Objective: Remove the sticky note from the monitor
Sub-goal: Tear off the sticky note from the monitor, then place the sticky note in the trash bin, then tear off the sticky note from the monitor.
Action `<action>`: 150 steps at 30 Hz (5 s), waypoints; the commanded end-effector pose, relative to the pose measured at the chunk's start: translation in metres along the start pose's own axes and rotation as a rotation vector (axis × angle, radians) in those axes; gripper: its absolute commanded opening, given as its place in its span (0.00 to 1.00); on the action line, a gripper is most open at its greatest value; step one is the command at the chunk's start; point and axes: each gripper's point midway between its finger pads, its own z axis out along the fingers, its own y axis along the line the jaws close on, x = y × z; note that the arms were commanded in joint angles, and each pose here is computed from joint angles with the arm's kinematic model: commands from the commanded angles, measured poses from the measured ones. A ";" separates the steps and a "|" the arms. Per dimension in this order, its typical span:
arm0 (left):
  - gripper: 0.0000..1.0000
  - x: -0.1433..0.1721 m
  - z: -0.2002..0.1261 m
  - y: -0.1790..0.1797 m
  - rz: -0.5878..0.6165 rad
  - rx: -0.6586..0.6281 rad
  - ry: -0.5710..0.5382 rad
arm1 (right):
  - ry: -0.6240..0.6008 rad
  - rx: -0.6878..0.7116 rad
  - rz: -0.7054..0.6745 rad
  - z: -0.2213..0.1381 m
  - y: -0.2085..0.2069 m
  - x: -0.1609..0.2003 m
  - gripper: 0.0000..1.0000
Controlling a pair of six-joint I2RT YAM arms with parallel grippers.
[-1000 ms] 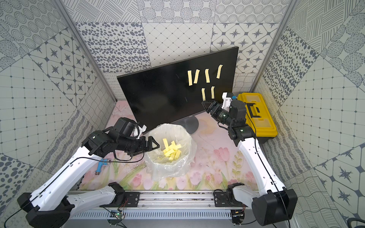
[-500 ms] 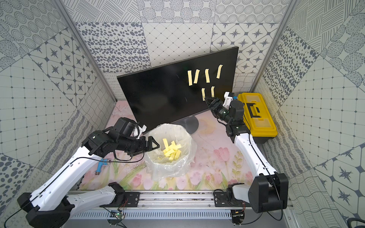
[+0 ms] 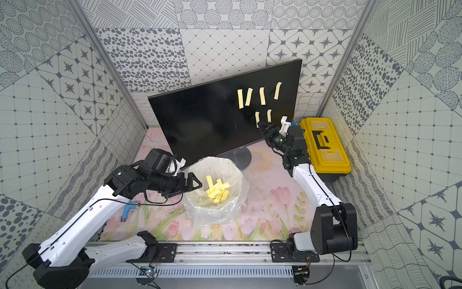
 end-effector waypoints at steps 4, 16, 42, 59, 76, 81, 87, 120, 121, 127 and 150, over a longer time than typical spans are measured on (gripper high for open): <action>0.99 -0.002 -0.001 -0.005 0.009 0.009 -0.007 | -0.017 -0.104 -0.050 0.002 0.031 -0.011 0.61; 0.99 -0.002 0.000 -0.004 0.007 0.005 -0.007 | 0.003 -0.132 -0.059 0.009 0.040 -0.014 0.50; 0.99 -0.002 0.000 -0.003 0.005 0.004 -0.008 | 0.042 -0.126 -0.072 -0.006 0.042 -0.004 0.00; 0.99 -0.002 0.001 -0.003 0.003 0.008 -0.010 | 0.325 -0.142 -0.244 -0.058 0.100 0.093 0.00; 0.99 -0.002 0.000 -0.004 0.008 0.013 -0.012 | 0.714 -0.106 -0.445 -0.083 0.111 0.234 0.00; 0.99 -0.002 0.001 -0.004 0.006 0.013 -0.011 | 0.755 -0.095 -0.495 -0.087 0.111 0.251 0.32; 0.99 -0.001 0.001 -0.004 0.007 0.015 -0.012 | 0.745 -0.117 -0.512 -0.087 0.124 0.250 0.54; 0.99 -0.001 0.000 -0.005 0.011 0.016 -0.008 | -0.043 0.000 -0.184 -0.079 0.064 -0.002 0.83; 0.99 -0.001 0.000 -0.005 0.010 0.016 -0.008 | -0.065 -0.002 -0.153 -0.078 0.055 -0.008 0.83; 0.99 -0.001 0.000 -0.005 0.013 0.014 -0.005 | -0.113 -0.013 -0.083 -0.071 0.029 -0.027 0.81; 0.99 0.000 -0.002 -0.004 0.007 0.006 -0.002 | -0.124 -0.031 -0.028 -0.019 -0.002 -0.061 0.74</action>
